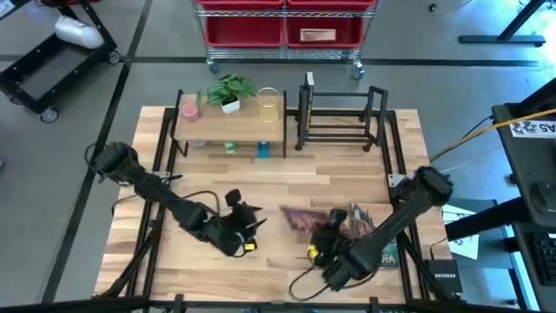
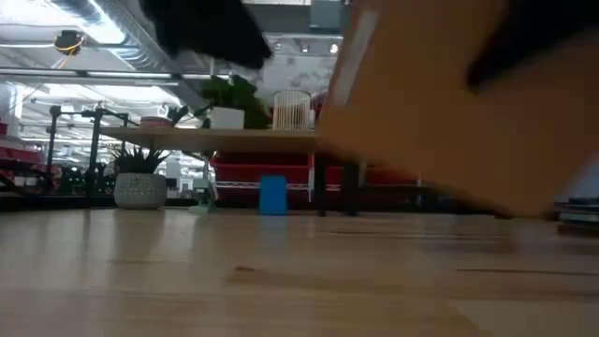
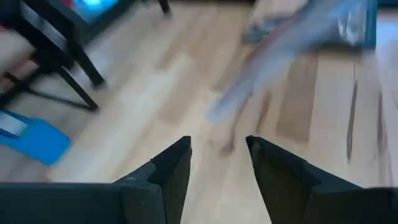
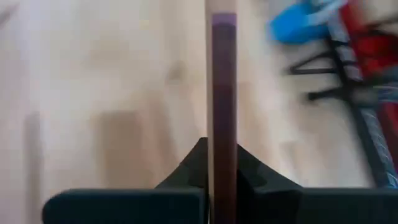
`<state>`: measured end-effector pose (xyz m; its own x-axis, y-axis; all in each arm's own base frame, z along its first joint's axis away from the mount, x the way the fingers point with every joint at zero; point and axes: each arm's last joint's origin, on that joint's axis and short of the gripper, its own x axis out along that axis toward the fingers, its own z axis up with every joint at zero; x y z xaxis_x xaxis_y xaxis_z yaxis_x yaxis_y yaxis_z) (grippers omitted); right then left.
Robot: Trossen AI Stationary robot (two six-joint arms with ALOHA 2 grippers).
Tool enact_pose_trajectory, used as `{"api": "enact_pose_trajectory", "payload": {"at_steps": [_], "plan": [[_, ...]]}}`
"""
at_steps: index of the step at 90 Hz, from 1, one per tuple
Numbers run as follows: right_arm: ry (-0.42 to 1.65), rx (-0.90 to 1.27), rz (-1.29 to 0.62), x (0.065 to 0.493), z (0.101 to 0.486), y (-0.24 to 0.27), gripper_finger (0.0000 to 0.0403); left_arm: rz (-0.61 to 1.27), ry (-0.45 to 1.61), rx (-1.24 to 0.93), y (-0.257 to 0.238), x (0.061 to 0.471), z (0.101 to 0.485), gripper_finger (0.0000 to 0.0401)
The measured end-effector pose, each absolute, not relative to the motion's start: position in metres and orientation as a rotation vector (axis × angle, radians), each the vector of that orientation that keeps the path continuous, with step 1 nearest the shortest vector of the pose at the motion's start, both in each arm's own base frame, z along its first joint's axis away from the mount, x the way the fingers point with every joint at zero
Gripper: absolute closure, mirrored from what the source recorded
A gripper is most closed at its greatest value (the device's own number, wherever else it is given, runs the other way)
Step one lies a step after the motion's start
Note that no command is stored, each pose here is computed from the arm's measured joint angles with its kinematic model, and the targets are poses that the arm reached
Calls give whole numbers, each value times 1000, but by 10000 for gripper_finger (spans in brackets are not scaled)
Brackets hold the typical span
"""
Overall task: Stock shelves
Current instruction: Put the red purple book on the bookshelf
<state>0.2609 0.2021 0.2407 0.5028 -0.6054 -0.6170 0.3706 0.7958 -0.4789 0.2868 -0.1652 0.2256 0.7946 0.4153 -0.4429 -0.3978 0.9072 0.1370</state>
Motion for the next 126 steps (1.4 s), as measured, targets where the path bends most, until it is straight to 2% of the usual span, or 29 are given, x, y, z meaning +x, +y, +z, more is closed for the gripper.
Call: {"api": "enact_pose_trajectory", "payload": {"at_steps": [24, 37, 47, 59, 69, 78, 93, 126], "plan": [[385, -7, -980, 211, 329, 102, 402, 456, 465, 67, -180, 278, 219, 248], [120, 205, -1135, 182, 347, 49, 401, 457, 455, 64, -180, 278, 220, 248], [14, 330, -1255, 173, 344, 18, 401, 461, 455, 66, -180, 278, 220, 248], [69, 394, -1317, 189, 327, -10, 401, 469, 450, 80, -180, 278, 220, 248], [157, 381, -1217, 216, 312, -34, 401, 478, 448, 83, -178, 279, 220, 248], [151, 394, -1159, 230, 302, -61, 401, 480, 449, 86, -177, 279, 220, 248], [181, 405, -1275, 234, 287, -94, 401, 480, 448, 86, -177, 279, 221, 248], [279, 411, -1339, 259, 245, -131, 400, 485, 448, 83, -176, 280, 221, 248]]}}
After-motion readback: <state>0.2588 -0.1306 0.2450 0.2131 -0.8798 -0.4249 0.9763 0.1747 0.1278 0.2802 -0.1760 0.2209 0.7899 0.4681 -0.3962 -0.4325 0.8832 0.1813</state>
